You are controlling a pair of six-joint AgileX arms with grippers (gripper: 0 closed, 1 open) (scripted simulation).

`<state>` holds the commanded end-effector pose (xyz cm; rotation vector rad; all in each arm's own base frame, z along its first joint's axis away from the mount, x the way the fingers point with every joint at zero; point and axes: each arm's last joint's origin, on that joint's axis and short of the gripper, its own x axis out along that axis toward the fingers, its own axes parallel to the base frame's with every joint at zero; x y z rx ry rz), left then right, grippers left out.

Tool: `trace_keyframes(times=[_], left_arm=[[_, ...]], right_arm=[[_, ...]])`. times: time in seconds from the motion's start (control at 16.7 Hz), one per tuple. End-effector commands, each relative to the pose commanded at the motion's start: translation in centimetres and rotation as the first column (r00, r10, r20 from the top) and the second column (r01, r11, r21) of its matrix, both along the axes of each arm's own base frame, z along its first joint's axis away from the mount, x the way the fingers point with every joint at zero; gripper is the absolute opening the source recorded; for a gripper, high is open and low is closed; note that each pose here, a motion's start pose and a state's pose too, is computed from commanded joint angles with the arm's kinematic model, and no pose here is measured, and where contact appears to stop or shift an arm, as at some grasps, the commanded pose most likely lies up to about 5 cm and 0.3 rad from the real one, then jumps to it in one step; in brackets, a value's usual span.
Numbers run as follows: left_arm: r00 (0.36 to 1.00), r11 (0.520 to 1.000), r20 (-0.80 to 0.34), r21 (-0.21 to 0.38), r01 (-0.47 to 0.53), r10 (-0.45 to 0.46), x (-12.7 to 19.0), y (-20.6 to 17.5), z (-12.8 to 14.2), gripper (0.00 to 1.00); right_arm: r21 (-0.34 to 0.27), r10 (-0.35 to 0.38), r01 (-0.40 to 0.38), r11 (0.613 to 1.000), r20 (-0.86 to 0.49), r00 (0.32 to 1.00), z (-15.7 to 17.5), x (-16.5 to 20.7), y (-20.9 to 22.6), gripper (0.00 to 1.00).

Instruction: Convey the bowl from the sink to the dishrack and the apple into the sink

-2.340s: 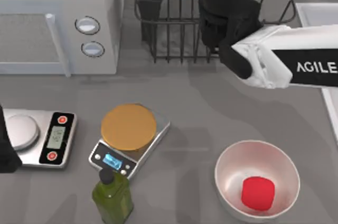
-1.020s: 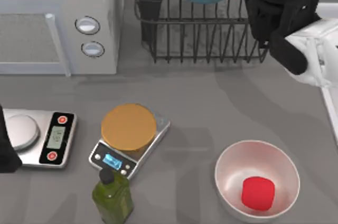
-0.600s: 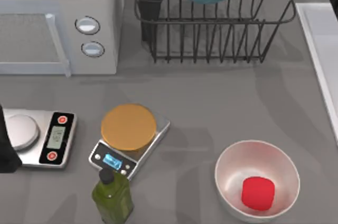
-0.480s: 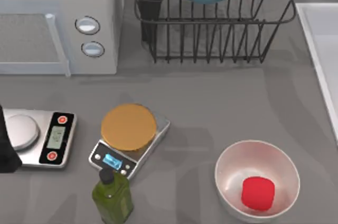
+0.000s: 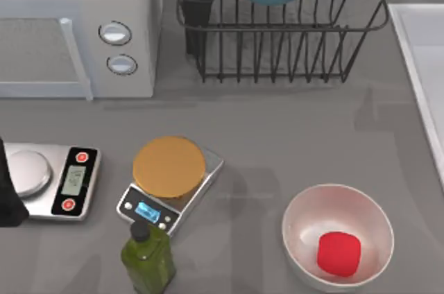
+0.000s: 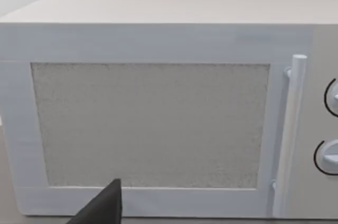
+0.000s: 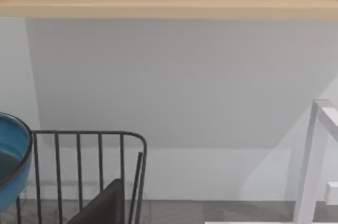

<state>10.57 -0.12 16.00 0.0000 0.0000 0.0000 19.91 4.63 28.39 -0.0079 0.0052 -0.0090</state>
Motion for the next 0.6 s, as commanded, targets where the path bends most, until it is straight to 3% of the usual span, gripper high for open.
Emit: trace_keyframes(times=[0.36, 0.6], left_arm=[[1.000, 1.000, 0.000, 0.000, 0.000, 0.000, 0.0, 0.0, 0.0, 1.00], [1.000, 1.000, 0.000, 0.000, 0.000, 0.000, 0.0, 0.0, 0.0, 1.00]], right_arm=[[0.009, -0.005, 0.005, 1.000, 0.024, 1.000, -2.9, -5.0, -2.7, 1.00], [0.009, 0.003, -0.003, 1.000, 0.038, 0.999, -7.3, -8.1, -3.9, 1.00]])
